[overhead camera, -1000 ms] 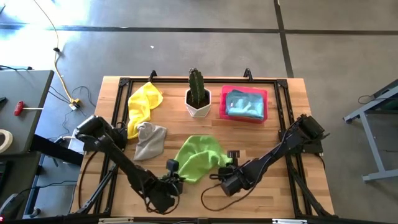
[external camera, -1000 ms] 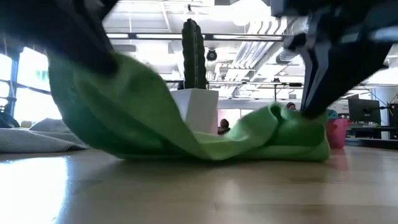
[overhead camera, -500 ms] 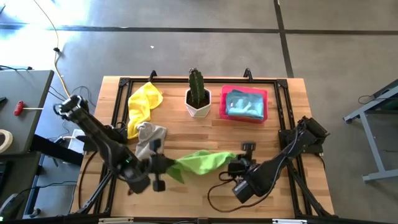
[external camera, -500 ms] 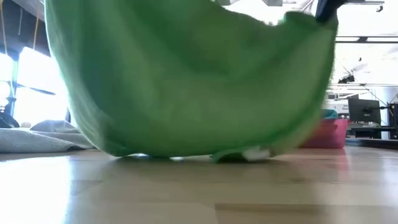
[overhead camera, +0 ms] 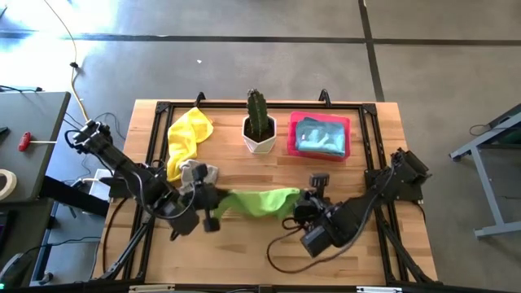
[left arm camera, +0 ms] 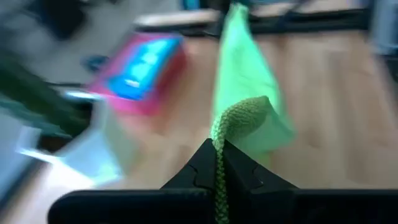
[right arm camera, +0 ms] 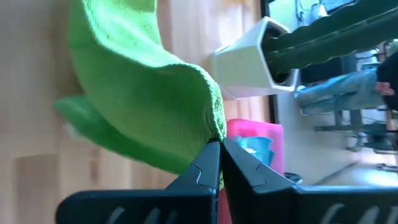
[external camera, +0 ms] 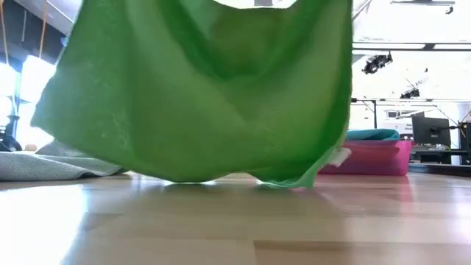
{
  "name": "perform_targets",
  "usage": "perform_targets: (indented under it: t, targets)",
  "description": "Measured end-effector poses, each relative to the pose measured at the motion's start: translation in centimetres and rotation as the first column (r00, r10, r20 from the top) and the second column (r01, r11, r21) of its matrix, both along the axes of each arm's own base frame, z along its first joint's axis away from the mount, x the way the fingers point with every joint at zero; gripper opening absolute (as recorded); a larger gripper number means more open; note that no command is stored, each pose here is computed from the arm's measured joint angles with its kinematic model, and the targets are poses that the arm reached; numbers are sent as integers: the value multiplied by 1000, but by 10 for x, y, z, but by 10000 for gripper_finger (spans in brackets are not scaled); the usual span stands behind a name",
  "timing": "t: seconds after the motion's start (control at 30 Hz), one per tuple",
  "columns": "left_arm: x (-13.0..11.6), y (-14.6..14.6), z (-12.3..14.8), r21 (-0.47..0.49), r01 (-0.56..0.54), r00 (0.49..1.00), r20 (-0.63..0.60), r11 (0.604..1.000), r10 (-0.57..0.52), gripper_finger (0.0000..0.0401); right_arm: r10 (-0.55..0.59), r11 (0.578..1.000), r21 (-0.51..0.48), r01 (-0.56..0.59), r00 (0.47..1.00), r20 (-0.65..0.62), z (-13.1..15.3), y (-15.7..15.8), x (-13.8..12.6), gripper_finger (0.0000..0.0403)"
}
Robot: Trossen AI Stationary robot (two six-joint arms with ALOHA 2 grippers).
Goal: Fold microfiber towels
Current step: Fold the yellow green towel
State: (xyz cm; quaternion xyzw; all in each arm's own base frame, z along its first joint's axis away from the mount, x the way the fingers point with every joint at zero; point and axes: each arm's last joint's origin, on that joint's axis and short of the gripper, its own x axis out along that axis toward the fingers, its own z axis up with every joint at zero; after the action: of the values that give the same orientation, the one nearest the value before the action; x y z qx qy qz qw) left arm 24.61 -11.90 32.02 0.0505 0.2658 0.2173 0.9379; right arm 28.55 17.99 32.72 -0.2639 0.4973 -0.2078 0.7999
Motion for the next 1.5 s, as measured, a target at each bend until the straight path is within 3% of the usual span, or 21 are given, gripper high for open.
perform_targets:
  t: [0.23, 0.5, 0.63, 0.77, 0.87, 0.97, 1.03, 1.17, 1.3, 1.5]
  targets:
    - [7, 30, 5, 234, -172, 985, 10, 957, 174, 1, -54, 998, -32, 53, 998, -26, 9, -38, 13, 0]
    - [18, 72, 5, 321, -275, 952, -43, 906, 304, 1, -157, 988, 6, 157, 987, 40, 44, -92, 3, 0]
    - [20, 92, 6, 318, -329, 931, -49, 889, 362, 1, -246, 967, 85, 240, 966, 77, 56, -115, -4, 0]
    - [23, 101, 3, 204, -285, 947, -93, 937, 308, 1, -293, 941, 185, 283, 956, 26, 48, -121, -3, 0]
    - [24, 99, -12, 62, -201, 967, -147, 978, 209, 1, -304, 927, 200, 316, 948, -89, 20, -117, -5, 0]
    - [24, 87, -42, -122, -131, 981, -162, 984, 111, 1, -342, 900, 212, 382, 918, -200, -16, -107, -12, 0]
    - [22, 71, -63, -240, -52, 989, -149, 969, 16, 1, -326, 890, 239, 388, 908, -263, -42, -95, -17, 0]
    - [20, 36, -95, -423, 123, 989, -26, 898, -148, 0, -243, 861, 376, 342, 927, -286, -84, -65, -23, 0]
    - [18, 5, -119, -490, 213, 976, 71, 845, -205, 0, -124, 817, 542, 198, 978, -170, -110, -34, -22, 0]
    - [19, -34, -160, -549, 209, 971, 17, 809, -239, 0, -14, 733, 677, 68, 996, -85, -132, -7, -25, 0]
